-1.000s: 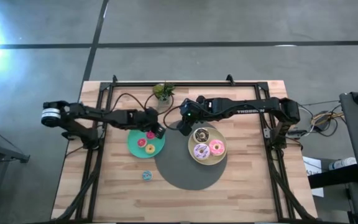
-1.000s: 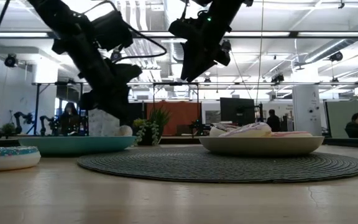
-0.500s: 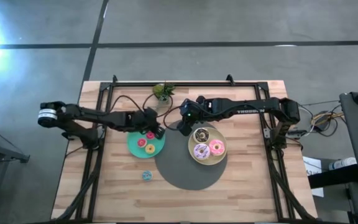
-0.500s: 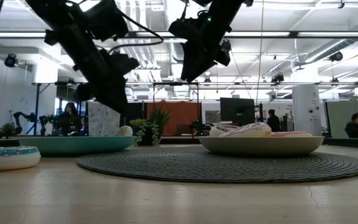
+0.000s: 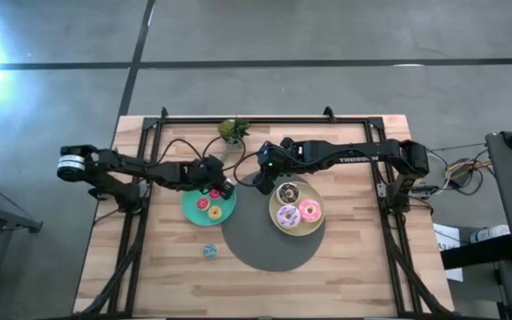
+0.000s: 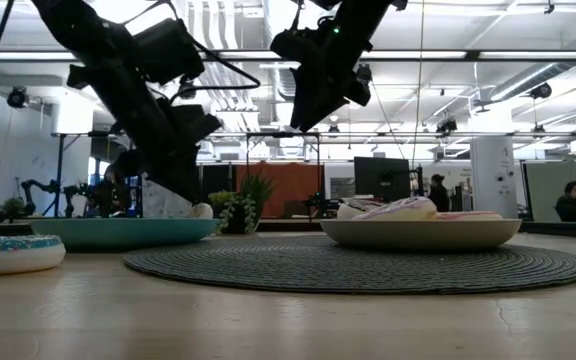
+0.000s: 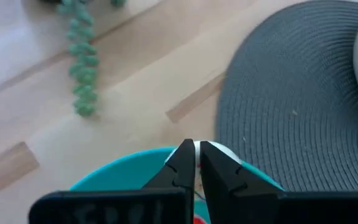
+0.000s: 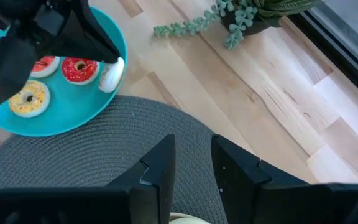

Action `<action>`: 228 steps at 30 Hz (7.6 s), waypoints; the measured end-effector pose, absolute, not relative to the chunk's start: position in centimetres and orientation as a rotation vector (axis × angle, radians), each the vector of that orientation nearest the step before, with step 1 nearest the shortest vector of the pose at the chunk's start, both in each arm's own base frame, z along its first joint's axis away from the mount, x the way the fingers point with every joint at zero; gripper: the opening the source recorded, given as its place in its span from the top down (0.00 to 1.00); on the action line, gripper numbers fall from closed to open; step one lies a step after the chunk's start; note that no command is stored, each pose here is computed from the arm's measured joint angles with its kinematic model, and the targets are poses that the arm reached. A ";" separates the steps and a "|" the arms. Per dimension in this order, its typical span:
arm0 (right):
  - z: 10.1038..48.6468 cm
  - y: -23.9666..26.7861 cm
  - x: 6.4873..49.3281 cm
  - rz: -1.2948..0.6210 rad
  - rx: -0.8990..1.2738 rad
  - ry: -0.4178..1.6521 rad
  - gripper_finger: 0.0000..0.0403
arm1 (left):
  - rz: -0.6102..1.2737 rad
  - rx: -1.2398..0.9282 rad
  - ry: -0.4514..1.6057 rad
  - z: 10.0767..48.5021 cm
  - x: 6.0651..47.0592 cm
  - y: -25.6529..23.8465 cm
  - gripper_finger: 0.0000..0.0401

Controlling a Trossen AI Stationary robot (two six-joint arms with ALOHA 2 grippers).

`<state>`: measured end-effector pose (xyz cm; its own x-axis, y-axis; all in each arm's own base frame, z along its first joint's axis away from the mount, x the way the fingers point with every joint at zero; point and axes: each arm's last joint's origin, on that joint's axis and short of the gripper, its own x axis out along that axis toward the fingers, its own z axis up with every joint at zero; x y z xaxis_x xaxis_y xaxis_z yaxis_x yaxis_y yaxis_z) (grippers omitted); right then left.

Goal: Pick & Place donuts
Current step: Put the white doughnut on the green plate

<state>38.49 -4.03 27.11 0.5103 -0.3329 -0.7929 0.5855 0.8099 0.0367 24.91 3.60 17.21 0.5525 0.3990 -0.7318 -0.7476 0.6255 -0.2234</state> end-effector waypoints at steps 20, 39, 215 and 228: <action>27.1 -4.0 38.5 -0.565 0.326 0.875 0.77 | 0.478 -0.659 0.704 17.2 25.9 2.7 1.00; 27.1 -4.0 38.5 -0.565 0.325 0.878 0.77 | 0.582 -0.553 0.838 16.3 24.7 1.1 1.00; 17.5 -6.4 50.5 -0.281 0.493 0.978 0.87 | 0.853 -0.866 0.716 15.1 13.5 -1.7 1.00; 17.2 -7.6 50.6 -0.336 0.386 0.940 0.87 | 0.835 -0.870 0.722 15.2 13.4 -2.0 1.00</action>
